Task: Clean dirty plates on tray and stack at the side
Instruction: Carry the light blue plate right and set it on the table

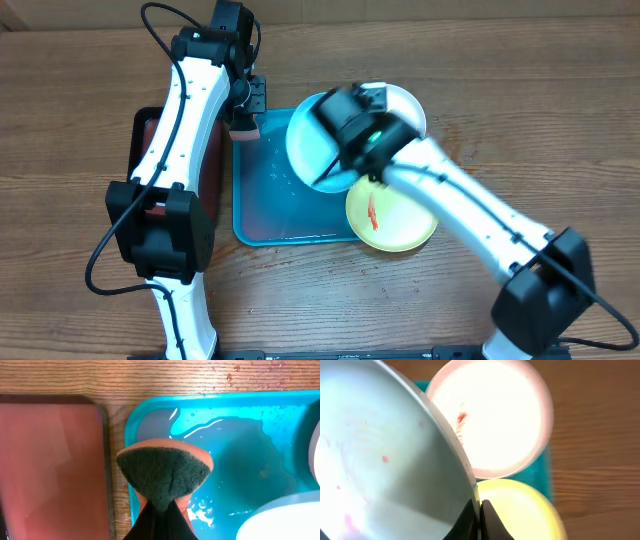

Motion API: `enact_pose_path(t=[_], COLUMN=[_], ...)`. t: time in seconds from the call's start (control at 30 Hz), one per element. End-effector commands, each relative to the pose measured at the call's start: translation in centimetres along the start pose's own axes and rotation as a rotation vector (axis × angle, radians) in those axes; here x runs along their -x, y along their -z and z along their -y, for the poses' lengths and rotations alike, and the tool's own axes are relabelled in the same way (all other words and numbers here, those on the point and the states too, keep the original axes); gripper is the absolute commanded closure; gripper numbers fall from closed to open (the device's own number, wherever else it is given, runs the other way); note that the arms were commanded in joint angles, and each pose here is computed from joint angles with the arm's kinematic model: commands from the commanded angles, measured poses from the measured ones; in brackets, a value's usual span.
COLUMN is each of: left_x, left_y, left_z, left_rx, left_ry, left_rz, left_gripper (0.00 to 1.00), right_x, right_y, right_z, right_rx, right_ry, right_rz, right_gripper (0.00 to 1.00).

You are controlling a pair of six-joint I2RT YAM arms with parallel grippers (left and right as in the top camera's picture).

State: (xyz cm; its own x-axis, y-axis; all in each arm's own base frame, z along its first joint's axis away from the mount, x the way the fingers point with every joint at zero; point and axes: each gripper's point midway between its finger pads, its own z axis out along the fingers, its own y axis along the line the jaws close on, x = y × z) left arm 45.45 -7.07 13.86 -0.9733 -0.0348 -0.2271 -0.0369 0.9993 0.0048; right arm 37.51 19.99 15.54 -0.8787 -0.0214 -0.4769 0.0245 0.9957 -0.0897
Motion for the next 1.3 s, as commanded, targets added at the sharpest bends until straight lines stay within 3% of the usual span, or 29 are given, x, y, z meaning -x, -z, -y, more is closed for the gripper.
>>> enact_pose_path(t=[0.0, 0.23, 0.33, 0.47, 0.63, 0.87, 1.27], left_x=[0.0, -0.1, 0.0, 0.0, 0.1, 0.1, 0.1], left_y=[0.2, 0.2, 0.2, 0.2, 0.2, 0.2, 0.2], left_z=[-0.5, -0.5, -0.5, -0.5, -0.5, -0.5, -0.5], left_rx=[0.0, 0.001, 0.001, 0.001, 0.0, 0.0, -0.001], left_ry=[0.024, 0.024, 0.024, 0.025, 0.024, 0.025, 0.025], left_rz=[0.002, -0.001, 0.0, 0.0, 0.005, 0.008, 0.007], left_gripper=[0.96, 0.96, 0.96, 0.96, 0.96, 0.96, 0.96], right_x=[0.6, 3.9, 4.3, 2.5, -1.5, -6.3, -10.3], right_y=[2.0, 0.3, -1.0, -3.1, -5.4, -9.3, -12.0], right_z=[-2.4, 6.4, 12.1, 21.7, 27.8, 31.3, 30.5], right_rx=[0.39, 0.527, 0.46, 0.221, 0.102, 0.057, 0.05], right_ry=[-0.015, -0.319, -0.45, -0.625, -0.792, -0.905, -0.92], right_rz=[-0.132, -0.21, -0.212, -0.216, -0.268, -0.274, -0.311], right_gripper=[0.96, 0.96, 0.96, 0.96, 0.96, 0.96, 0.96])
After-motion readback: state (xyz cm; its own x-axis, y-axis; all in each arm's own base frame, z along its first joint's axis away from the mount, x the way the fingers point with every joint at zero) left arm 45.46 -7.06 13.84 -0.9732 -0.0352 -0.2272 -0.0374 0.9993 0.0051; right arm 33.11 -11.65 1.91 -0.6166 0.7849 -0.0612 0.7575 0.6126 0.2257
